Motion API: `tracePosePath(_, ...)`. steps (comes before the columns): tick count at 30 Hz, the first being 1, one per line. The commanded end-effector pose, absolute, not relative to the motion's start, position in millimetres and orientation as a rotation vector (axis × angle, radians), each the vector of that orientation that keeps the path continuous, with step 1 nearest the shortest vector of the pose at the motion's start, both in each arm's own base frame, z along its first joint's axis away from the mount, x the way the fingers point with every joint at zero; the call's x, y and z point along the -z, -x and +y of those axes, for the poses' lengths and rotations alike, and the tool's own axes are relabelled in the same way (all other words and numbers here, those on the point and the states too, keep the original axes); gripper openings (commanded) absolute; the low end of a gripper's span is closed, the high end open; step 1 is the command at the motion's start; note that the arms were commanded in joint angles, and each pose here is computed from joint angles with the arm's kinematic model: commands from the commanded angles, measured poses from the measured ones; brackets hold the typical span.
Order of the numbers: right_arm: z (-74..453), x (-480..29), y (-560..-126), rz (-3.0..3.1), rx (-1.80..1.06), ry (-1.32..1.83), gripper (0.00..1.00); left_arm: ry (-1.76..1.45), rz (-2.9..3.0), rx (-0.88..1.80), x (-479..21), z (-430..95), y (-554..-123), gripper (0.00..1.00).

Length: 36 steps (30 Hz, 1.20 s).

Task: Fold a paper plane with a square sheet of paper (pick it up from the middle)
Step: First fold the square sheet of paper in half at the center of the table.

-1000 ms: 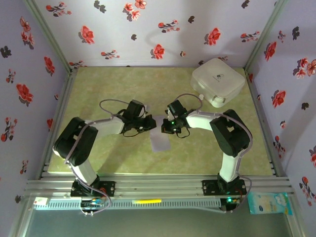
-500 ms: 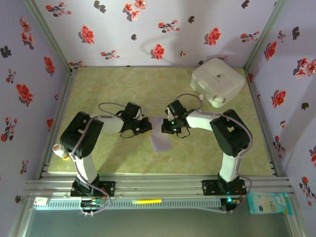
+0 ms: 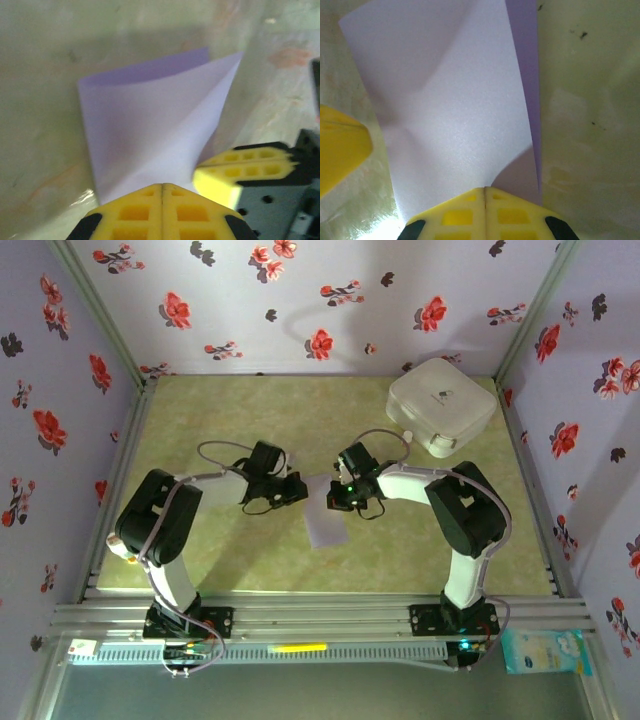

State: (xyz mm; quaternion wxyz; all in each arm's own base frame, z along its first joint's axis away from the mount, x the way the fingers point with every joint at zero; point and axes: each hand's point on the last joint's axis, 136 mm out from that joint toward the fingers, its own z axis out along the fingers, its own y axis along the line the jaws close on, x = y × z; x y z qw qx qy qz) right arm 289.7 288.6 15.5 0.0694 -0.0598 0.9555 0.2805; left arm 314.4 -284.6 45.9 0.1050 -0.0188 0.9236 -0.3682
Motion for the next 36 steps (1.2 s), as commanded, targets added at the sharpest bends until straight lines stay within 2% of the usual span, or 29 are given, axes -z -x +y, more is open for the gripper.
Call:
tracePosePath(1,242,27,-265,3.059,-0.543,0.112,0.0,0.033,2.697,1.132,-57,-288,-325,0.0)
tracePosePath(13,238,34,-261,3.071,-0.53,0.103,0.0,0.13,2.815,1.01,-3,-266,-335,0.0)
tracePosePath(26,238,33,-263,3.07,-0.53,0.093,0.0,0.074,2.737,1.086,-38,-279,-349,0.01)
tracePosePath(31,237,35,-262,3.075,-0.525,0.091,0.0,0.051,2.723,1.168,-37,-288,-350,0.01)
tracePosePath(36,237,36,-261,3.078,-0.523,0.089,0.0,0.09,2.767,1.109,-17,-282,-352,0.01)
